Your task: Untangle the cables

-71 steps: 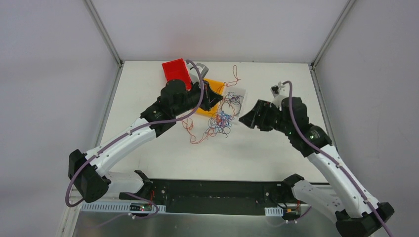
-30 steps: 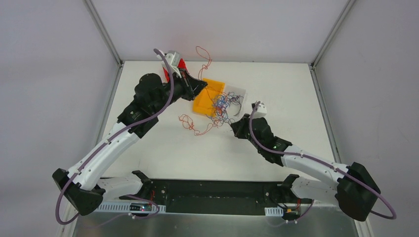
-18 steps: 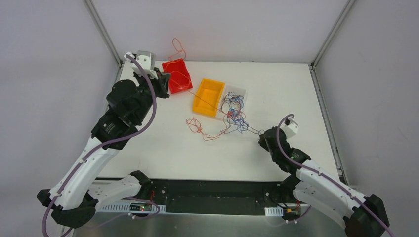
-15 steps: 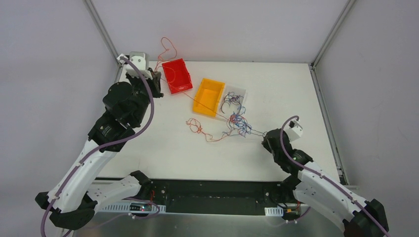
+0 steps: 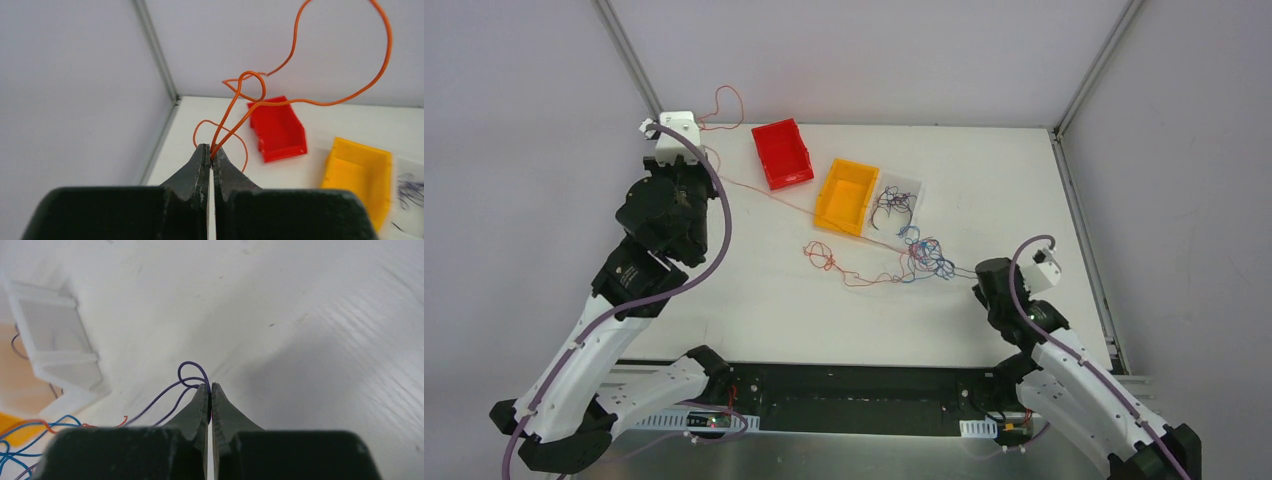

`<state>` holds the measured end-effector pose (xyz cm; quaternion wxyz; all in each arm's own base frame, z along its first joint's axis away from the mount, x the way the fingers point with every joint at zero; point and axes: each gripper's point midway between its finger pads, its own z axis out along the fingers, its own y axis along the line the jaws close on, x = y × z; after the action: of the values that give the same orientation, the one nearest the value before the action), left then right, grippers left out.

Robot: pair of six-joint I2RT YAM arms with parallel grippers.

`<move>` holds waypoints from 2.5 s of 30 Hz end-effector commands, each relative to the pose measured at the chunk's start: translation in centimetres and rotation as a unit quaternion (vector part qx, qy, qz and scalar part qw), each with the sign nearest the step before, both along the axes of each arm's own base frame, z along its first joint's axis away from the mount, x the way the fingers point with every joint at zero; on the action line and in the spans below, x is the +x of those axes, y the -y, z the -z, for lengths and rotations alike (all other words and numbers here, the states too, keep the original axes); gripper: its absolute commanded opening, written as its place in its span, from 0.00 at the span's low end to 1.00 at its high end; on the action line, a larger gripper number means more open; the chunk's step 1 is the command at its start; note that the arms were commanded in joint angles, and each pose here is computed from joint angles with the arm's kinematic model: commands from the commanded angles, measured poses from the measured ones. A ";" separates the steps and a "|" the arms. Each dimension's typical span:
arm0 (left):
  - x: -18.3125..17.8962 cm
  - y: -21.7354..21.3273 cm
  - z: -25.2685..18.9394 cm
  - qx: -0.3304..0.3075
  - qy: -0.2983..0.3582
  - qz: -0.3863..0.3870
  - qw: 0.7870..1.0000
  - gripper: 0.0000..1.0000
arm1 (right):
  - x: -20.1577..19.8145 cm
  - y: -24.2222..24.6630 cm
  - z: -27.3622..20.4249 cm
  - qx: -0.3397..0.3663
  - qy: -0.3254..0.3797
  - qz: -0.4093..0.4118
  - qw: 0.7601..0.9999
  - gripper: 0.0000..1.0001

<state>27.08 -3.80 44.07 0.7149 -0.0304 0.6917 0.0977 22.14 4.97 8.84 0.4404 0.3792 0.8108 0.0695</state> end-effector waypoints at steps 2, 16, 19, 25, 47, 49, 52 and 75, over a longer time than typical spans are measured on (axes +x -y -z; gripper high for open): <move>-4.5 -8.3 -4.9 0.074 0.056 -0.187 0.978 0.00 | -2.2 4.8 1.0 -0.024 -0.044 0.124 0.991 0.00; -3.1 -4.6 -2.5 0.014 0.072 -0.070 0.995 0.00 | 0.1 1.7 -3.4 -0.022 0.014 -0.010 1.000 0.03; -2.1 -2.8 -1.7 -0.005 0.067 -0.028 0.997 0.00 | 0.5 -0.2 -4.7 -0.016 0.032 -0.080 0.996 0.19; -0.8 0.1 -1.0 -0.033 0.056 0.030 0.997 0.00 | 1.0 -2.8 -7.0 -0.007 0.054 -0.167 0.984 0.66; 10.5 13.3 -2.0 -0.111 0.008 0.166 0.980 0.00 | 2.3 -4.3 -8.9 -0.018 0.084 -0.212 0.973 0.70; 11.7 13.8 -2.1 -0.113 0.008 0.167 0.979 0.00 | 2.3 -4.3 -9.2 -0.023 0.086 -0.215 0.973 0.70; 13.2 14.3 -1.8 -0.118 0.004 0.163 0.980 0.00 | 2.4 -4.2 -9.6 -0.026 0.088 -0.216 0.972 0.71; 18.4 16.5 1.2 -0.151 -0.019 0.184 0.971 0.00 | 2.0 -3.9 -9.3 -0.029 0.087 -0.214 0.972 0.75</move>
<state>45.78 -19.82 37.25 0.6517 0.0011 0.7525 -0.0955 23.77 8.97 16.19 0.4722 0.1807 0.8470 0.1643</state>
